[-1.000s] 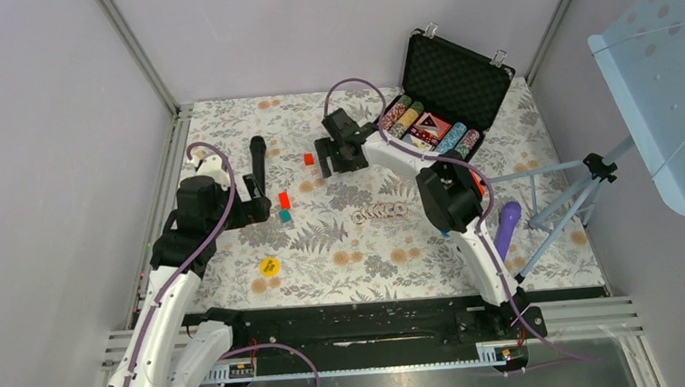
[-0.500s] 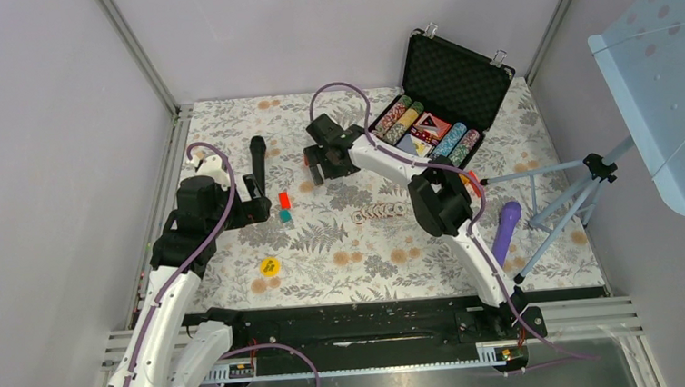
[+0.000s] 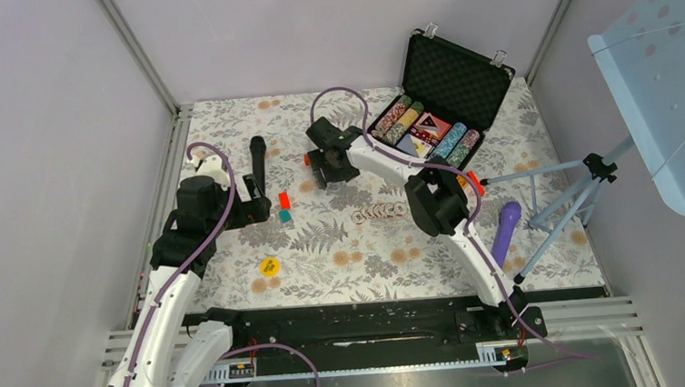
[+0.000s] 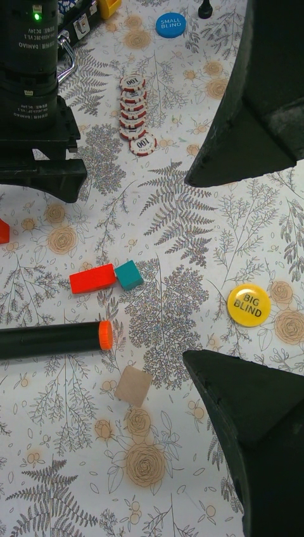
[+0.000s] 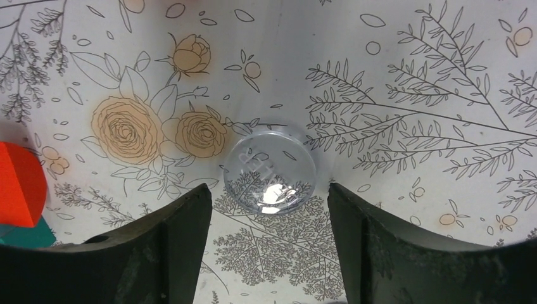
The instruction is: Pack up texas hold em set
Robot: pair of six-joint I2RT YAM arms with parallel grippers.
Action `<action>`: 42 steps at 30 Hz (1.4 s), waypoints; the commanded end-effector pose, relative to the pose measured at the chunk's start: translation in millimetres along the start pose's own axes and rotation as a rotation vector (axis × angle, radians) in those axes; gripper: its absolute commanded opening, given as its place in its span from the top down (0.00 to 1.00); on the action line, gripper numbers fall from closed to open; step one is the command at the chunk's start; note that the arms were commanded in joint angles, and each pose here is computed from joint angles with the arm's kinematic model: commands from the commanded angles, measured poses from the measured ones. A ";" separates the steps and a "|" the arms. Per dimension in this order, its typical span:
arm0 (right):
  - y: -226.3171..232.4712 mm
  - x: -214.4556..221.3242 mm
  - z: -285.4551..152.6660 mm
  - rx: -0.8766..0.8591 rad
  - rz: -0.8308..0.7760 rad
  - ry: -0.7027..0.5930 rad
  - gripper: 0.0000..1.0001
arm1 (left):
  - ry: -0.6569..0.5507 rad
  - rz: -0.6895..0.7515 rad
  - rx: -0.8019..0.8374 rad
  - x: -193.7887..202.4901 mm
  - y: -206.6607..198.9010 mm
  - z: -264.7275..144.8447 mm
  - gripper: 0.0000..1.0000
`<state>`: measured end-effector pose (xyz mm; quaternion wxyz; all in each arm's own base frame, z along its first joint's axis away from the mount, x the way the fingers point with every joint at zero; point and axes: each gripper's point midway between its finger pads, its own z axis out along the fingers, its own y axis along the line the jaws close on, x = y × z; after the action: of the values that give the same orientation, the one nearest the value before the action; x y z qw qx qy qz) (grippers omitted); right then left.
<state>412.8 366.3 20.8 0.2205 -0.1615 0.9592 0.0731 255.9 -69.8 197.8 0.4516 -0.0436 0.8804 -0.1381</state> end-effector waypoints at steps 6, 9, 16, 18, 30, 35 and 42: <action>4.2 -3.4 -0.3 0.017 0.046 -0.003 0.32 | -0.030 0.014 0.030 -7.0 -5.4 -1.8 0.01; 1.9 -2.8 0.8 0.033 0.063 -0.005 0.35 | -0.030 0.013 0.028 -7.0 -4.9 -1.6 0.01; -3.8 -2.9 1.2 0.076 0.108 -0.023 0.41 | -0.030 0.013 0.029 -6.9 -5.1 -1.7 0.01; -4.1 -3.3 0.6 0.083 0.116 -0.028 0.41 | -0.030 0.013 0.030 -6.9 -5.4 -1.8 0.01; 2.5 -8.1 -3.8 0.058 0.114 -0.039 0.35 | -0.029 0.014 0.033 -6.8 -6.0 -1.6 0.01; 0.7 -8.1 -3.3 0.068 0.119 -0.042 0.25 | -0.028 0.014 0.034 -6.5 -6.2 -1.8 0.01; 4.2 0.8 1.1 0.046 0.077 0.000 0.30 | -0.031 0.014 0.035 -7.2 -6.3 -2.3 0.01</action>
<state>417.6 362.9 16.5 0.2271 -0.1015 0.9669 0.0574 255.7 -70.4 197.9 0.4512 -0.0427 0.8804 -0.1398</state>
